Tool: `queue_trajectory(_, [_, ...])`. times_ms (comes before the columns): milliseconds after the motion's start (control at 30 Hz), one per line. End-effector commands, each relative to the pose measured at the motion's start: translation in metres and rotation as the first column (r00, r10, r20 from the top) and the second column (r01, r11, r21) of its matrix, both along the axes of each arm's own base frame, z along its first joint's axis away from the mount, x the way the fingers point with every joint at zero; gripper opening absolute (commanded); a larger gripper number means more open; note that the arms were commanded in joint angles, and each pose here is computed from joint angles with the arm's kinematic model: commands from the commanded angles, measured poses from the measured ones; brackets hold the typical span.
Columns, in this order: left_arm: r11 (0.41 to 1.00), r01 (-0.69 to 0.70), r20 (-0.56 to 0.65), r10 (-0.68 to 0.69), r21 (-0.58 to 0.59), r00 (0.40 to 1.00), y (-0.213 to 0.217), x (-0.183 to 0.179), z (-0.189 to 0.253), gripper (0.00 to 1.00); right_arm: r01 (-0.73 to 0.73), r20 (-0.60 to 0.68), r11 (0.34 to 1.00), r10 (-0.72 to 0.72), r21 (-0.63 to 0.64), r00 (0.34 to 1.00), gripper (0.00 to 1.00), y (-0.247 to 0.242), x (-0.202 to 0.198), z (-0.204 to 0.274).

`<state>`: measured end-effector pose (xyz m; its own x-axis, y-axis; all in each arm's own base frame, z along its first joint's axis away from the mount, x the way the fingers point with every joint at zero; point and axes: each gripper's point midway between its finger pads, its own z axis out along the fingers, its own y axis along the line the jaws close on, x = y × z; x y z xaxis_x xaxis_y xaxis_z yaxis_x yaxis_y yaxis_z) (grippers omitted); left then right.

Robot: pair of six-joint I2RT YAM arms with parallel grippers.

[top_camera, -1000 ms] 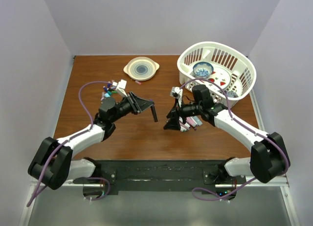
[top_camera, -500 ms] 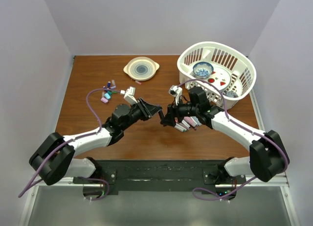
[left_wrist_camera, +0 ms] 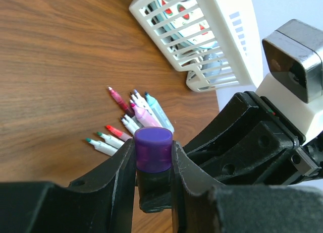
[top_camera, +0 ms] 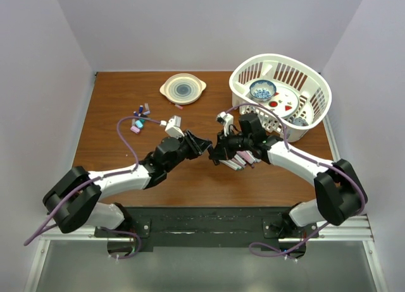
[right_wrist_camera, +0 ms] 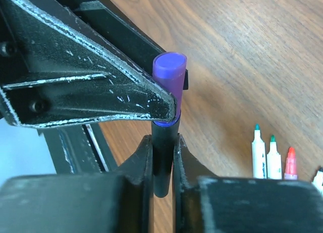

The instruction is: Open the pen caps

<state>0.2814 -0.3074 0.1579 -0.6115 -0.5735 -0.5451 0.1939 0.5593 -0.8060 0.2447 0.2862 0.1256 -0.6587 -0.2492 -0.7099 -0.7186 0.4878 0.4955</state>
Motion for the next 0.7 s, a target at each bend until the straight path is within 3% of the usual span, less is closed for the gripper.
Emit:
queue_trajectory(0, [0.993, -0.112, 0.106, 0.114, -0.025, 0.988, 0.011, 0.026, 0.05, 0.0, -0.193, -0.006, 0.979, 0.194, 0.072, 0.981, 0.0, 0.021, -0.026, 0.021])
queue_trajectory(133, [0.942, -0.335, 0.073, 0.335, -0.011, 0.939, 0.077, 0.062, 0.051, 0.0, -0.311, -0.055, 0.946, 0.316, 0.088, 0.947, 0.0, 0.032, -0.052, 0.012])
queue_trajectory(267, [0.839, -0.544, 0.035, 0.544, -0.006, 0.838, 0.147, 0.086, 0.051, 0.0, -0.381, -0.087, 0.922, 0.386, 0.074, 0.918, 0.0, 0.045, -0.074, 0.001])
queue_trajectory(467, [0.772, -0.635, 0.024, 0.634, 0.034, 0.773, 0.188, 0.087, 0.048, 0.0, -0.389, -0.058, 0.921, 0.39, 0.035, 0.919, 0.0, 0.046, -0.071, -0.002])
queue_trajectory(667, [0.724, -0.669, -0.108, 0.688, 0.167, 0.718, 0.234, 0.075, -0.016, 0.0, -0.515, 0.078, 0.854, 0.519, -0.072, 0.851, 0.0, 0.026, -0.066, 0.001])
